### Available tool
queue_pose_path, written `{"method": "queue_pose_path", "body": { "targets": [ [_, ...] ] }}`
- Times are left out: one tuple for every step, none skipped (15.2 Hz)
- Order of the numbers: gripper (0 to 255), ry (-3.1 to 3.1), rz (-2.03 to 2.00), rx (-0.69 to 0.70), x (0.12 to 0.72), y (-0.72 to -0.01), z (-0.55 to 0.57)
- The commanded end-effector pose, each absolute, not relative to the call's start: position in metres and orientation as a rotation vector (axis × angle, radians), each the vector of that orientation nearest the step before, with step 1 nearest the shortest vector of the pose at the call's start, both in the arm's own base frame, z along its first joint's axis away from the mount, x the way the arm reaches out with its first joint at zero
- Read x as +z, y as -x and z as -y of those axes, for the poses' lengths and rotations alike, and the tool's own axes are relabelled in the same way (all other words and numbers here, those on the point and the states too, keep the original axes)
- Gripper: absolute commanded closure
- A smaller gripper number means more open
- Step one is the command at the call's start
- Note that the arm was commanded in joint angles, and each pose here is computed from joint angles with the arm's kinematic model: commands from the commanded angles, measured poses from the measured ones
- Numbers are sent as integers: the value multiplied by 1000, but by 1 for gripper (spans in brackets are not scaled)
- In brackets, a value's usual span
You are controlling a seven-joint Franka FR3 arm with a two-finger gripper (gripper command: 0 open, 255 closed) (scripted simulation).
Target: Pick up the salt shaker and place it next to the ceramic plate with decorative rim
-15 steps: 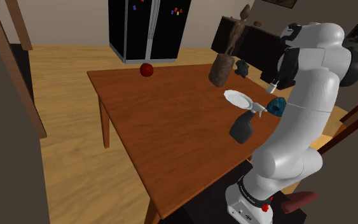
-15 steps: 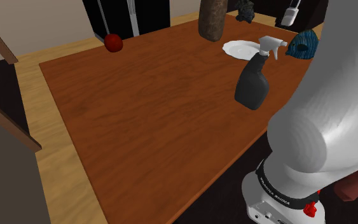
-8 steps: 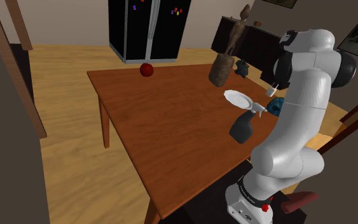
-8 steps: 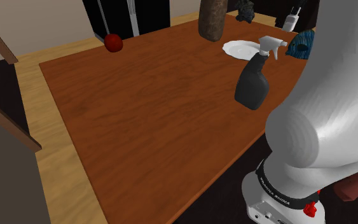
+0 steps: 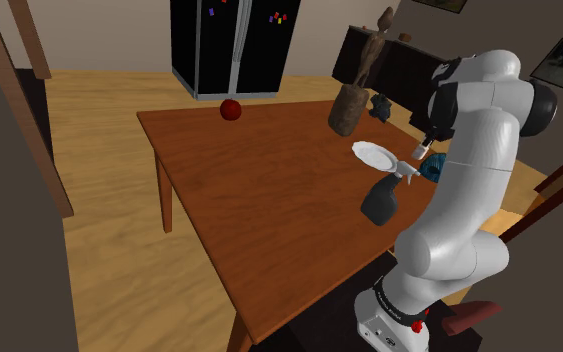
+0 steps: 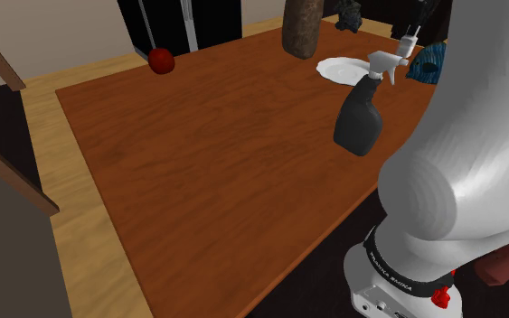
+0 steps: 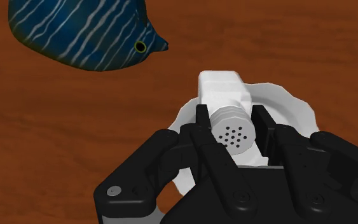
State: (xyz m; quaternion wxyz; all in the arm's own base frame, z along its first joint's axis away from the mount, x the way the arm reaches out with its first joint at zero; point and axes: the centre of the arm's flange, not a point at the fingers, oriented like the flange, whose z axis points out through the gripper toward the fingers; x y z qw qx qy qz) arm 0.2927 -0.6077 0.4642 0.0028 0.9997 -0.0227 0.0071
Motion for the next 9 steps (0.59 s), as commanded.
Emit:
{"method": "queue_pose_path", "body": {
  "targets": [
    [255, -3135, 71, 22, 454, -293, 609],
    [255, -3135, 71, 22, 448, -293, 609],
    [255, -3135, 71, 22, 443, -293, 609],
    [255, -3135, 71, 22, 438, -293, 609],
    [255, -3135, 71, 22, 433, -293, 609],
    [255, -3135, 71, 22, 427, -293, 609],
    [255, -3135, 71, 22, 422, -293, 609],
    [255, -3135, 71, 22, 417, -293, 609],
    [255, -3135, 71, 22, 411, -293, 609]
  ]
}}
